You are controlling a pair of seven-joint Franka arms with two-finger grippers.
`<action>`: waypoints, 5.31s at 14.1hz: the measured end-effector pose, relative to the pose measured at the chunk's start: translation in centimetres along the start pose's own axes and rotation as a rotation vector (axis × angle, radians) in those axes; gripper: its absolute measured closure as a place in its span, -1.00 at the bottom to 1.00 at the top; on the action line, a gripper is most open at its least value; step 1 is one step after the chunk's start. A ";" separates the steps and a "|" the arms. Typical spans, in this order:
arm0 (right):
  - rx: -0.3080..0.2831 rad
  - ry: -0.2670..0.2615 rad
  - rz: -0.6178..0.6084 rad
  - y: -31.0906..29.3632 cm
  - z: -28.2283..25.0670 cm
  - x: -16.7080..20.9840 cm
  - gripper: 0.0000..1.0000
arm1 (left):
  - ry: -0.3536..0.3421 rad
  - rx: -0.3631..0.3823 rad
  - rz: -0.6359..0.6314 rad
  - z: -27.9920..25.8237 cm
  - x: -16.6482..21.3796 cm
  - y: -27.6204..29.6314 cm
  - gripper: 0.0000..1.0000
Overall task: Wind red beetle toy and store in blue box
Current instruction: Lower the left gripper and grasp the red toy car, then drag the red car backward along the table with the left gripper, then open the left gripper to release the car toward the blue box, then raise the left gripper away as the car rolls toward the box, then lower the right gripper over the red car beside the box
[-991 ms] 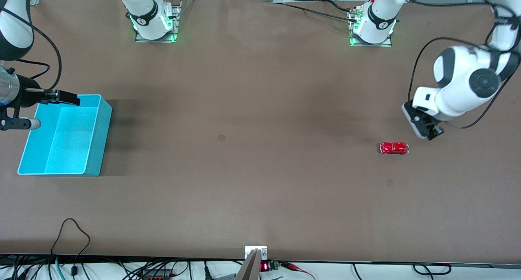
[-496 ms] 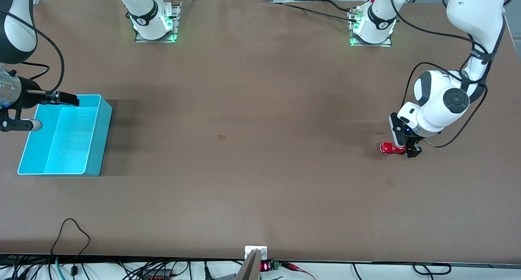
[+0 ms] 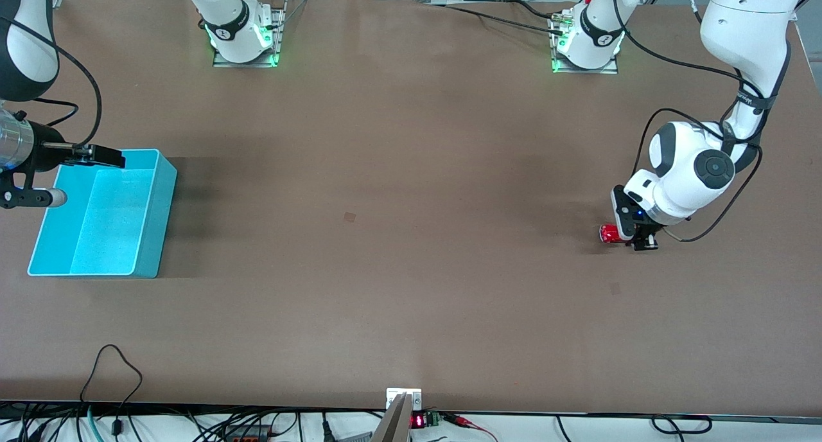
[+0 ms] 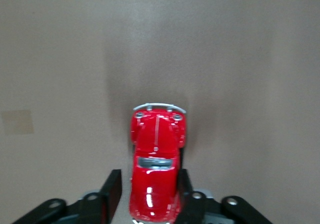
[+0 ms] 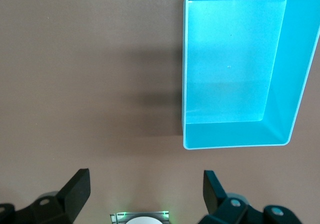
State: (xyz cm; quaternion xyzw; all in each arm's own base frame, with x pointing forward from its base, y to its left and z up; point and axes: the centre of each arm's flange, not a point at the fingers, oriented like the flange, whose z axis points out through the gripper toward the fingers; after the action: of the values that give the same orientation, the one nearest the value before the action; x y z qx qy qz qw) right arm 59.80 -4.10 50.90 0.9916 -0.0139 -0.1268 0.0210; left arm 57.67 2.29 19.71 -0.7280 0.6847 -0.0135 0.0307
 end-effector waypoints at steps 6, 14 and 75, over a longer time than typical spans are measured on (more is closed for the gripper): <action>0.000 0.000 -0.001 -0.1 0.0 0.0 -1.00 | 0.000 0.003 0.003 -0.1 0.1 -0.1 0.20; 0.000 0.001 -0.002 -0.1 0.0 0.0 -1.00 | -0.011 -0.031 -0.048 0.1 -7.6 -0.8 0.20; 0.028 0.012 -0.315 -3.6 3.8 2.8 -1.00 | -0.172 -0.230 -1.360 -35.7 1.4 -3.7 -1.00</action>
State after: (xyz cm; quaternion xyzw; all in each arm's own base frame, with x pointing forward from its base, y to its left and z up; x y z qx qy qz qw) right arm 61.60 -0.70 46.34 0.9825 0.1403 -0.1222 -0.0129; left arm 59.29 0.15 55.53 -0.9925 0.0686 0.1006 -0.0077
